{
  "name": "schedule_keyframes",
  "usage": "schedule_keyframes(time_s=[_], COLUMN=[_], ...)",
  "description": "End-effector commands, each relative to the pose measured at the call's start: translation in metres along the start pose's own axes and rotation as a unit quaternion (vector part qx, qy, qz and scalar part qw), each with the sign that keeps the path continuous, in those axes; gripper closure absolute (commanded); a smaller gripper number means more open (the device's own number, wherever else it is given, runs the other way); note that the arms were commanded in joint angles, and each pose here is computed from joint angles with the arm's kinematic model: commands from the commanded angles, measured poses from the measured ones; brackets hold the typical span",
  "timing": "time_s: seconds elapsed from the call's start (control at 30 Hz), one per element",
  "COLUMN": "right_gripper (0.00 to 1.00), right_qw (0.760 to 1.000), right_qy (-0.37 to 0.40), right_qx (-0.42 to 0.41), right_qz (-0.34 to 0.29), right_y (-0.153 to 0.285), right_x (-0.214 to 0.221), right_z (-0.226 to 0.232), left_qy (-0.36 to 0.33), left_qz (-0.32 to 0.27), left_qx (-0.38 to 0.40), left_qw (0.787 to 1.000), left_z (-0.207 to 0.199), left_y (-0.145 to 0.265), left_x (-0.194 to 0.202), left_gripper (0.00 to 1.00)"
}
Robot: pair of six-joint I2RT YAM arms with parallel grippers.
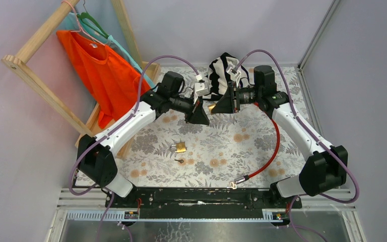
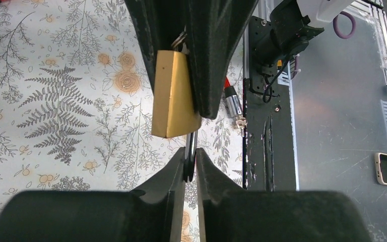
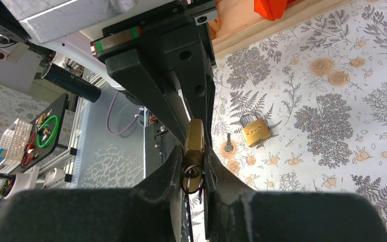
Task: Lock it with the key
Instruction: Lock the lock.
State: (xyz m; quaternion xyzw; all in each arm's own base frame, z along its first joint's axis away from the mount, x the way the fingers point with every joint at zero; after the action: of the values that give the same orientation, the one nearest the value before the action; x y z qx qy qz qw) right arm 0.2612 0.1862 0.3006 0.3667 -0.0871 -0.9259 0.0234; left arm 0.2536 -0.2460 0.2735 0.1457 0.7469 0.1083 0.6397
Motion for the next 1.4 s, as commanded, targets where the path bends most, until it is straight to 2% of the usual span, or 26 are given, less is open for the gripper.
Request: schedule_keyframes(time_s=[0.0,0.17,0.23,0.33,0.53,0.6,0.7,0.83,0.93,1.37], right_gripper=[1.00,1.00,0.99,0.85,0.43,0.34,0.27,0.21,0.21,0.37], right_qw=[0.999,0.999,1.000,0.999,0.999,0.998,0.996,0.992,0.990,0.987], right_qy=[0.035,0.030,0.026,0.022,0.024,0.030,0.049,0.093,0.117,0.152], right_qx=[-0.023,-0.017,-0.006,0.015,0.041,0.054,0.073,0.088,0.074,0.028], right_qz=[-0.010,-0.014,-0.017,-0.022,-0.024,-0.022,-0.021,-0.012,0.004,0.051], right_y=[0.003,0.003,0.003,0.002,0.003,0.005,0.009,0.014,0.017,0.001], right_x=[-0.006,-0.006,-0.006,-0.006,-0.005,-0.005,-0.007,-0.009,-0.009,0.002], right_z=[0.014,0.012,0.010,0.006,0.000,0.000,0.002,0.007,0.014,0.024], left_qy=[-0.025,-0.025,-0.028,-0.042,-0.066,-0.076,-0.087,-0.092,-0.092,-0.077], left_qz=[-0.031,-0.030,-0.029,-0.028,-0.013,-0.007,0.000,0.006,0.005,-0.005], left_qx=[0.008,0.007,0.003,-0.011,-0.042,-0.050,-0.057,-0.053,-0.047,-0.022], left_qw=[0.999,0.999,0.999,0.999,0.997,0.996,0.995,0.994,0.995,0.997], left_z=[0.004,0.003,0.002,-0.001,-0.002,-0.002,-0.003,-0.006,-0.008,-0.013], left_y=[0.001,0.001,0.003,0.007,0.016,0.018,0.020,0.023,0.023,0.023], left_x=[-0.020,-0.019,-0.019,-0.021,-0.020,-0.019,-0.017,-0.017,-0.018,-0.026], left_gripper=[0.85,1.00,1.00,1.00,1.00,1.00,1.00,1.00,1.00,1.00])
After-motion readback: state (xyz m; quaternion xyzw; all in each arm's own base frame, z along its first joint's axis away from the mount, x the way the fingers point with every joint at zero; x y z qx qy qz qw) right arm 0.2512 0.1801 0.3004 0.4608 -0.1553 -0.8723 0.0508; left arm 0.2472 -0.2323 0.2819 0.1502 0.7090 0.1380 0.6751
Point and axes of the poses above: each gripper's point midway between its finger pads, its own y axis back along the fingers, its own z axis along the line the jaws close on, x = y × z, the point moved 8 cm from there along y, back along the fingers, and after that the axes turned 12 degrees about -y, right-handed, at the moved point
